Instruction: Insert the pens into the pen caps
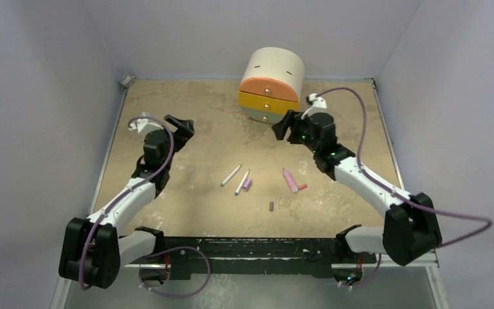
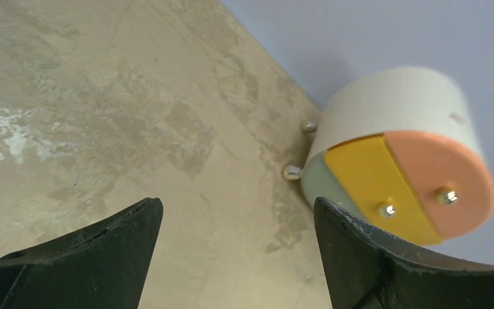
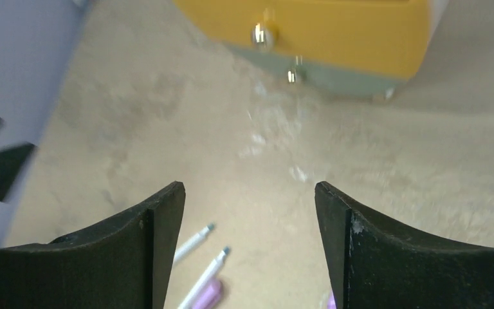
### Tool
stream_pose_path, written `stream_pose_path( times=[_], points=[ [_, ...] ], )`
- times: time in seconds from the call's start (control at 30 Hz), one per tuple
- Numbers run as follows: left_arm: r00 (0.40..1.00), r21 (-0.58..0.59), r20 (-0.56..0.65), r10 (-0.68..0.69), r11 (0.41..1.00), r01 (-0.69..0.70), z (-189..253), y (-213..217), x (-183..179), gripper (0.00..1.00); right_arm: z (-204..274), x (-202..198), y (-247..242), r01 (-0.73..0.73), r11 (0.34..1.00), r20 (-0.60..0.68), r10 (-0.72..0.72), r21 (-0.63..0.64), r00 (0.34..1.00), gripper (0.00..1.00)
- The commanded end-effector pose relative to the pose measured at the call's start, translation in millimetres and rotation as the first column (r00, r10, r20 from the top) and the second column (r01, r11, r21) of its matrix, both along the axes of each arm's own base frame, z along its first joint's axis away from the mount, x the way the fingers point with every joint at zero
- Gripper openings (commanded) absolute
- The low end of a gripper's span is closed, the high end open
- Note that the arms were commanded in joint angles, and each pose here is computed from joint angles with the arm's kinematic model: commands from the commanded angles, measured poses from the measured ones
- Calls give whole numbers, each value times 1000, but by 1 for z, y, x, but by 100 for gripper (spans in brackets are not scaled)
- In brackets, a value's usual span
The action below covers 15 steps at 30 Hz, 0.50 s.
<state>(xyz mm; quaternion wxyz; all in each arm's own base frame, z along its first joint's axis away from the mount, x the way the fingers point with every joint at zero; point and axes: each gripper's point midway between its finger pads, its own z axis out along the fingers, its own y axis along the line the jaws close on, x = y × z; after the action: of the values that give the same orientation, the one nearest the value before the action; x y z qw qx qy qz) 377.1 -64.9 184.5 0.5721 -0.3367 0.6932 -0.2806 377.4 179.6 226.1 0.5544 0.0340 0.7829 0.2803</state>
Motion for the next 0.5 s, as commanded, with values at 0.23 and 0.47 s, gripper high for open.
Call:
stream_pose_path(
  times=[0.23, 0.47],
  points=[
    [978, 580, -206, 20, 808, 105, -32, -40, -30, 73, -86, -22, 49, 5, 967, -214, -61, -255, 975, 46],
    [899, 617, -299, -320, 653, 439, -68, -121, -53, 75, -75, -14, 37, -1, 977, -205, -44, -211, 978, 13]
  ],
)
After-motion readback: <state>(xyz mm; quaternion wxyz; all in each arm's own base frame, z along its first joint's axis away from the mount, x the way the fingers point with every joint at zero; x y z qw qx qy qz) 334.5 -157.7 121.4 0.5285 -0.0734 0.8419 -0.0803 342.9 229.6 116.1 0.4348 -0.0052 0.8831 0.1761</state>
